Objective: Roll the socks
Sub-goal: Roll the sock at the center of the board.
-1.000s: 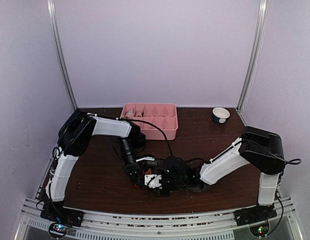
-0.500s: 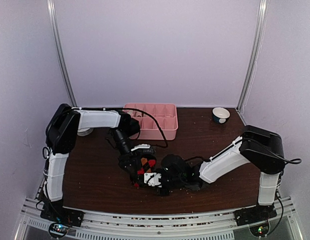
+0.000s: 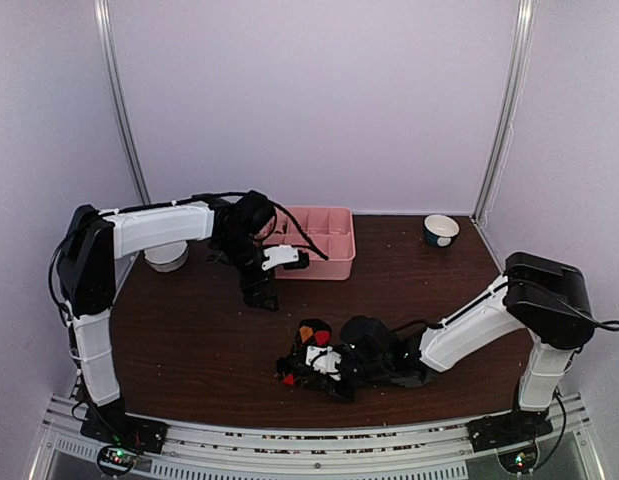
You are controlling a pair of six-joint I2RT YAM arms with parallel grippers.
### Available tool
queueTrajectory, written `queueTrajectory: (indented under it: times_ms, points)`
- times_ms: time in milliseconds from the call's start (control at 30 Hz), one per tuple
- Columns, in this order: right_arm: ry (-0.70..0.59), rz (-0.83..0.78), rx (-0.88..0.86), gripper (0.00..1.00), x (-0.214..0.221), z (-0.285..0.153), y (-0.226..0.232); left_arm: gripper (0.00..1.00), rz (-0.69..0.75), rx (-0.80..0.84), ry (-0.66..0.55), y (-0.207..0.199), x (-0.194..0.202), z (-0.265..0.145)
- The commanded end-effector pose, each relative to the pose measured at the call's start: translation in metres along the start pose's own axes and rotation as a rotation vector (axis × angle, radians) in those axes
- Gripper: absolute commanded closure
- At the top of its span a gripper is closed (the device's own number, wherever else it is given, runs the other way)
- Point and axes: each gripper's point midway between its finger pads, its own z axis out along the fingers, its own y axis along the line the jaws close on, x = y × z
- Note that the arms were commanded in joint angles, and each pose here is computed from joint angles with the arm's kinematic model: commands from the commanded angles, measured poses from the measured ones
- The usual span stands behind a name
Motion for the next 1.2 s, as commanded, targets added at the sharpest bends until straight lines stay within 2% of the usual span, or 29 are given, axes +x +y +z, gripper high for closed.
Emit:
queueTrajectory:
  times_ms: [0,167,300,333,367,433,533,633,700,833,967,1167]
  points:
    - [0.24,0.183,-0.128,1.0,0.061,0.014,0.028,0.02,-0.029,-0.208,-0.095,0.038,-0.034,-0.026]
    - [0.231,0.432,-0.194,1.0,0.065,0.021,0.021,0.02,-0.061,-0.453,-0.145,0.064,-0.021,-0.063]
    - [0.22,0.576,-0.208,1.0,0.074,0.02,0.017,0.02,-0.133,-0.66,-0.071,0.085,0.012,-0.076]
    - [0.226,0.593,-0.214,1.0,0.077,0.02,0.018,0.02,-0.16,-0.66,-0.054,0.089,0.018,-0.077]
    - [0.237,0.623,-0.218,1.0,0.08,0.02,0.017,0.02,-0.158,-0.576,-0.046,0.083,0.025,-0.073]
    - [0.265,0.682,-0.211,1.0,0.088,0.021,0.013,0.02,-0.151,-0.362,-0.108,0.061,0.023,-0.07]
    - [0.284,0.766,-0.192,1.0,0.091,0.021,0.004,0.02,-0.054,-0.237,-0.127,0.029,0.019,-0.064]
    - [0.279,0.863,-0.17,1.0,0.09,0.021,-0.009,0.02,0.056,0.012,-0.166,-0.029,0.017,-0.051]
    - [0.3,0.94,-0.162,1.0,0.095,0.024,-0.014,0.03,0.129,0.118,-0.157,-0.063,0.025,-0.04]
    - [0.394,1.02,-0.15,1.0,0.112,0.031,-0.014,0.12,0.26,0.238,-0.175,-0.12,0.035,-0.028]
    - [0.431,1.078,-0.122,1.0,0.126,0.031,-0.014,0.29,0.344,0.316,-0.13,-0.157,0.035,-0.018]
    - [0.388,1.168,-0.154,1.0,0.124,0.033,-0.011,0.48,0.354,0.258,-0.139,-0.152,0.029,0.003]
